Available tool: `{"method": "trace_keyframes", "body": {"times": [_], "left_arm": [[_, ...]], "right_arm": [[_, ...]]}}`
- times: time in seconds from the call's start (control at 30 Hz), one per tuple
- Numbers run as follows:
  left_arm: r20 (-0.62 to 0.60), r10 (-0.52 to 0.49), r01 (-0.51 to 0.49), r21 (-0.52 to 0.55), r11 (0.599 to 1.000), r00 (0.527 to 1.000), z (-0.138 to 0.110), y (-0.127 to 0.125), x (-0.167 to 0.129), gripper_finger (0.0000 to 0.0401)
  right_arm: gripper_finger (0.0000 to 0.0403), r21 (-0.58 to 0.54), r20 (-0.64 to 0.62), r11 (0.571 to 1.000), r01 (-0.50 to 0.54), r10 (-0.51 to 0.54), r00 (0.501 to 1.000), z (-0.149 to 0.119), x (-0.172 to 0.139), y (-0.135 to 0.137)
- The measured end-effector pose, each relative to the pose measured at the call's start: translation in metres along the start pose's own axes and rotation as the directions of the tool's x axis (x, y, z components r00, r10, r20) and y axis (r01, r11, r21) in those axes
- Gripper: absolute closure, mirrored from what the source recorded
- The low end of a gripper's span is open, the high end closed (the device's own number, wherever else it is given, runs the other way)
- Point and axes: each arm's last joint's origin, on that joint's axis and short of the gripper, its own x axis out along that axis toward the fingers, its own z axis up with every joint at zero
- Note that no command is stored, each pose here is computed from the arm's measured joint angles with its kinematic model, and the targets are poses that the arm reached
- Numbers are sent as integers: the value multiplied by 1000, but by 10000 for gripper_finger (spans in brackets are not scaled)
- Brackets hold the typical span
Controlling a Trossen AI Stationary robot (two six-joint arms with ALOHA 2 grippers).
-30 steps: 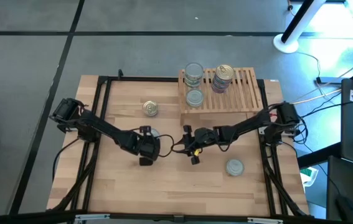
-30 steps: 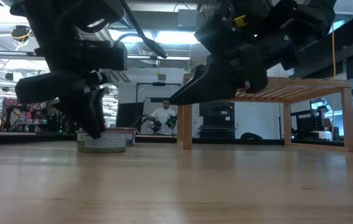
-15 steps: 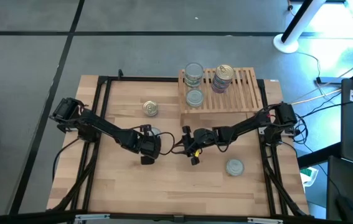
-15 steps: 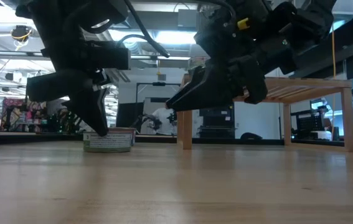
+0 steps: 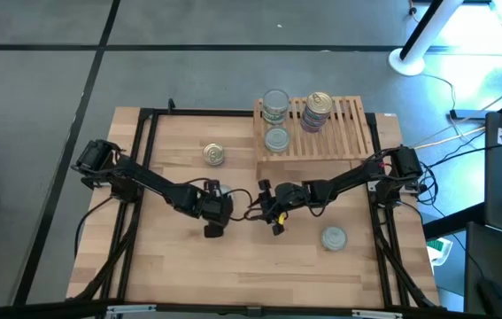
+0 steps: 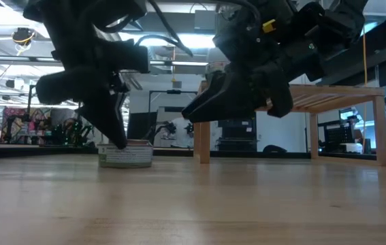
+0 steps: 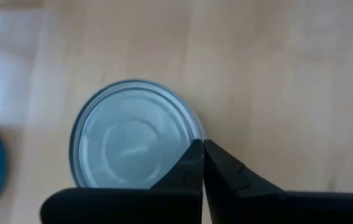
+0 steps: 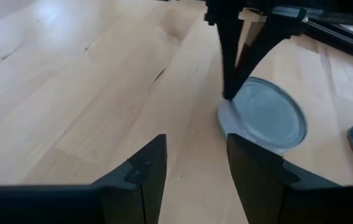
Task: Stack canned seafood by type on shelf
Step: Stack the green tuna can on top of the green tuna can on the shelf
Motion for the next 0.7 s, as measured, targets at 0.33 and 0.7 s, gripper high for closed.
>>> {"method": "trace_keyframes", "body": {"times": [0.33, 0.7], "left_arm": [[94, -110, 114, -33, 993, 989, 11, -6, -1, 401], [114, -127, 133, -39, 990, 985, 13, -7, -2, 401]], "right_arm": [[234, -21, 11, 999, -24, 24, 1000, 1, 0, 1], [128, -53, 50, 998, -18, 20, 999, 24, 4, -7]]}}
